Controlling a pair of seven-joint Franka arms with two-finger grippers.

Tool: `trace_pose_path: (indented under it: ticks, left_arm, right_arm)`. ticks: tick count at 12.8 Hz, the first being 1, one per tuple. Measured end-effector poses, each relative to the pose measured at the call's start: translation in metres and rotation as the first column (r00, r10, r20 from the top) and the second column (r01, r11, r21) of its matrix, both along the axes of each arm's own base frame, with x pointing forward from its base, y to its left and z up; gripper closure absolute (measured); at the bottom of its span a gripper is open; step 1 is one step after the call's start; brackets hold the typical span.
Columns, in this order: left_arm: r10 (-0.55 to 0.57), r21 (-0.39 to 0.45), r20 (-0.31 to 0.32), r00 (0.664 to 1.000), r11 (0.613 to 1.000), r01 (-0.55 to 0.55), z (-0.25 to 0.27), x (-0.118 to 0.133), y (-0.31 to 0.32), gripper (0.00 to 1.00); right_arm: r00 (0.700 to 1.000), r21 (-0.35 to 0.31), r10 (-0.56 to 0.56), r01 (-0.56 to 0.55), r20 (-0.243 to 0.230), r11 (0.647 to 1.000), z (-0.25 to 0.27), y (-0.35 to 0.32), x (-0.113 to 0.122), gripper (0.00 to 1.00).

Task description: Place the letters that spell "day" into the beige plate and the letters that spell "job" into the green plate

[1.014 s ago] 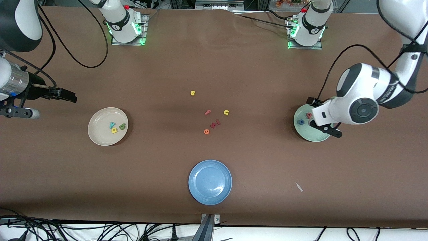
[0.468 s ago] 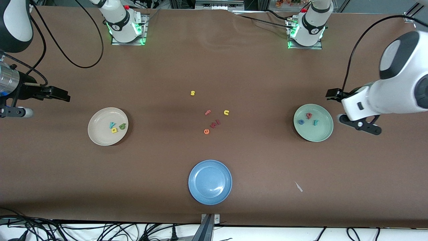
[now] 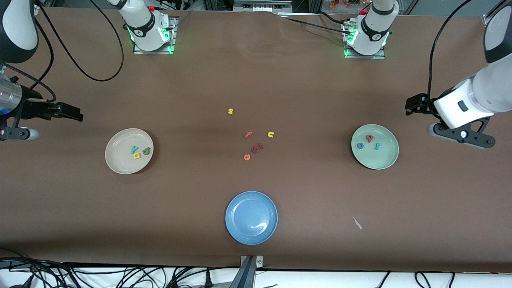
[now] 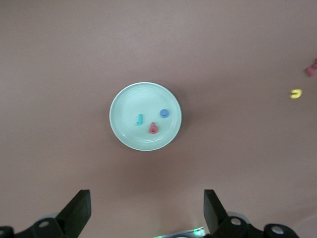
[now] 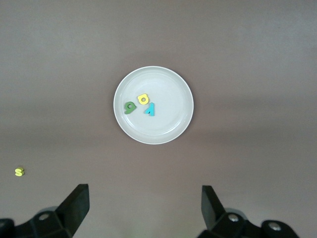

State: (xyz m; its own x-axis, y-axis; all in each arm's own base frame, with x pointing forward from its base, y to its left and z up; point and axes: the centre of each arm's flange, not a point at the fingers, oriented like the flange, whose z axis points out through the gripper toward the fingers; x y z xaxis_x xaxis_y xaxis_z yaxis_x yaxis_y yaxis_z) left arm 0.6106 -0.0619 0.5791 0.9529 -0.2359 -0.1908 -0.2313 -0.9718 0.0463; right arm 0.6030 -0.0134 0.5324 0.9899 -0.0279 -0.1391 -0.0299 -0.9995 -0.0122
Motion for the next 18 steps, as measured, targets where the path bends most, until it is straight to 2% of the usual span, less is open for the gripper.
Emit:
trace_pose_path:
  ticks: [3, 7, 10, 13, 18]
  left_arm:
    - [0.094, -0.035, 0.041, 0.995, 0.995, -0.093, 0.005, -0.001, 0.03, 0.0]
    - [0.146, -0.003, 0.096, 0.985, 0.989, -0.146, 0.0, -0.018, 0.044, 0.0]
    - [0.224, 0.003, 0.14, 0.964, 0.974, -0.227, -0.001, -0.037, 0.042, 0.0]
    - [0.235, 0.003, 0.152, 0.96, 0.971, -0.238, 0.001, -0.051, 0.04, 0.0]
    - [0.244, 0.004, 0.151, 0.958, 0.969, -0.248, -0.001, -0.052, 0.04, 0.0]
  right_arm:
    - [1.0, 0.001, 0.005, -0.005, -0.002, 1.0, -0.001, 0.003, 0.001, 0.0]
    - [1.0, -0.003, 0.012, -0.012, 0.004, 1.0, 0.002, 0.005, 0.001, 0.0]
    - [1.0, -0.021, 0.02, -0.019, 0.02, 1.0, 0.009, 0.006, 0.003, 0.0]
    - [1.0, -0.022, 0.021, -0.021, 0.008, 1.0, 0.01, 0.006, 0.001, 0.0]
    - [0.998, -0.019, 0.055, -0.054, 0.011, 0.998, 0.015, 0.007, 0.001, 0.0]
